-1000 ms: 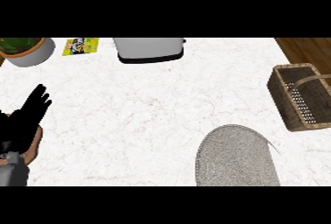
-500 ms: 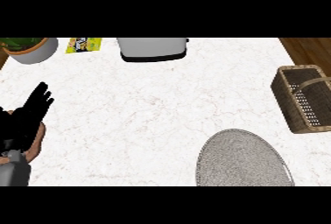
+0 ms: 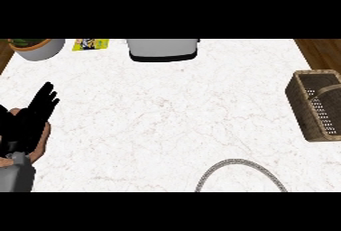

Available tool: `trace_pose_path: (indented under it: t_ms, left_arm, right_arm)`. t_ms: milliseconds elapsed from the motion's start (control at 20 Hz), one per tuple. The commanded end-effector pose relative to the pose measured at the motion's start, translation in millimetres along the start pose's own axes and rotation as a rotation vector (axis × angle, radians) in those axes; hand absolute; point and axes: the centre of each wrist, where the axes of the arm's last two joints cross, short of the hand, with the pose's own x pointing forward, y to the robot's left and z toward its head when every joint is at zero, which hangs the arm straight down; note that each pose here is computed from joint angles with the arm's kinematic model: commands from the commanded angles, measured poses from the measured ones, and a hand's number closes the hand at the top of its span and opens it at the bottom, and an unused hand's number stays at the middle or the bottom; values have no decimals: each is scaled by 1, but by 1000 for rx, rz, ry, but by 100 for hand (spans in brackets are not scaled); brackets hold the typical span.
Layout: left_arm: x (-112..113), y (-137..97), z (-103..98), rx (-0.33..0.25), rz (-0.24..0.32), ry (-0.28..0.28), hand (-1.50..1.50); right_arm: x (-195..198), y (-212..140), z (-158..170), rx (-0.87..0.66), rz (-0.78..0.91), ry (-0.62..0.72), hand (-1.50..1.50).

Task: Pick the cupcake from the placemat and place it in the basket

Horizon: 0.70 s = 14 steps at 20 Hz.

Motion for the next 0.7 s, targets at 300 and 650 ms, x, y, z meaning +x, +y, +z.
trace_pose_path:
  t_ms: [300, 650]
  left_arm:
    - [8, -14, -4, -43, -12, -37, 0]
    - [20, -31, -9, -75, -16, -48, 0]
  right_arm:
    - [62, -57, -19, -315, 114, -77, 150]
    - [50, -63, -24, -463, 242, 14, 150]
